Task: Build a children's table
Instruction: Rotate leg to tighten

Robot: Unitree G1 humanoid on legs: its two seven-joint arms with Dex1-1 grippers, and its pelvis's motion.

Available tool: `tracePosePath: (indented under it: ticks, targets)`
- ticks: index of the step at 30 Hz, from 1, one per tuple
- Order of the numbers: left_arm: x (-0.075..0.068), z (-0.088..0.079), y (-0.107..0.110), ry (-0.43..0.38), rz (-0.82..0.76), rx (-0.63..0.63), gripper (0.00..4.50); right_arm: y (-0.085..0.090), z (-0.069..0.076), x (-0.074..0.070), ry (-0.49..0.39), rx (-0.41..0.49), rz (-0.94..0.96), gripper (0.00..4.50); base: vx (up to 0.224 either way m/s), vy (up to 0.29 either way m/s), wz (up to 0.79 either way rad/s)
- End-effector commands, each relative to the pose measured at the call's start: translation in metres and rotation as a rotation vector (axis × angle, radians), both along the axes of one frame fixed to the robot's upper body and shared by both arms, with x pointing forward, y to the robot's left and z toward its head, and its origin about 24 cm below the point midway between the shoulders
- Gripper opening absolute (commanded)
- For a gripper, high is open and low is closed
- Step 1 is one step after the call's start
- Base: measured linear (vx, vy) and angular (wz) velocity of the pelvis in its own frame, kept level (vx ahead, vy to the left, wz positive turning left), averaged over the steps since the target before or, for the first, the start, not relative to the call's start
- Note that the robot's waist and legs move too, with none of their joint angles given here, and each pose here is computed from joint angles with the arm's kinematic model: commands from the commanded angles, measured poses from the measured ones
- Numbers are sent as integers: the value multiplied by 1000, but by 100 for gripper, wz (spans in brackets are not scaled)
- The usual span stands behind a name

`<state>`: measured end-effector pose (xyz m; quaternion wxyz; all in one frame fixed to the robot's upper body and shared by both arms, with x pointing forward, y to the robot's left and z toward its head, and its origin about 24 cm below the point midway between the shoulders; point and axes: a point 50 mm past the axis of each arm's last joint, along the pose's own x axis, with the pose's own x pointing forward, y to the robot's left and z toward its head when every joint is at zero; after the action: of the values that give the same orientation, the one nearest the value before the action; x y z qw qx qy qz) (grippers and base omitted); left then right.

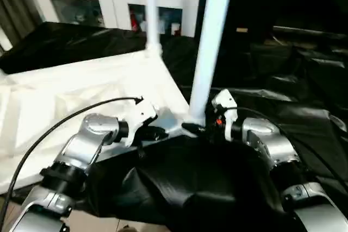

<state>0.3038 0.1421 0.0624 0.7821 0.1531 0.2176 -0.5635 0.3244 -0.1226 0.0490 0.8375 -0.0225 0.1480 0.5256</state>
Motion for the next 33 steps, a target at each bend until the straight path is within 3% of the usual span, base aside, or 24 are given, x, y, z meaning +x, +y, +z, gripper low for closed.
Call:
tracePosePath:
  ticks: [1, 5, 6, 8, 11, 19, 23, 25, 28, 32, 33]
  targets:
    - [-7, 8, -8, 6, -116, -53, 0, 2, 3, -7, 0, 2, 101, 396, 0, 0, 0]
    - [-10, 10, -2, 21, -147, -42, 0, -3, 4, -12, 7, -9, 162, 396, 0, 0, 0]
    - [-11, 11, -1, 22, -151, -40, 0, -4, 4, -14, 10, -15, 176, 369, 0, 0, 0]
    - [-11, 11, 0, 27, -154, -44, 0, -4, 3, -15, 17, -19, 190, 369, 0, 0, 0]
    - [-12, 11, -1, 34, -163, -48, 0, -4, 2, -18, 28, -28, 208, 326, 0, 0, 0]
    - [-5, 9, -5, 5, -98, -50, 0, 1, -6, -18, 43, -17, 131, 287, 0, 0, 0]
    - [19, 6, -8, -58, 128, -28, 0, 11, -24, -4, 81, -19, -187, 281, 0, 0, 0]
    - [23, 5, -10, -67, 164, -27, 0, 13, -27, -2, 97, -13, -243, 280, 0, 0, 0]
    - [37, 6, -26, -97, 306, -32, 0, 30, -33, 6, 129, -16, -400, 280, 0, 0, 0]
    - [43, 7, -44, -105, 352, -53, 0, 50, -34, 10, 125, -13, -452, 280, 0, 0, 0]
    - [43, 8, -50, -107, 336, -59, 0, 57, -32, 11, 131, 15, -441, 315, 0, 0, 0]
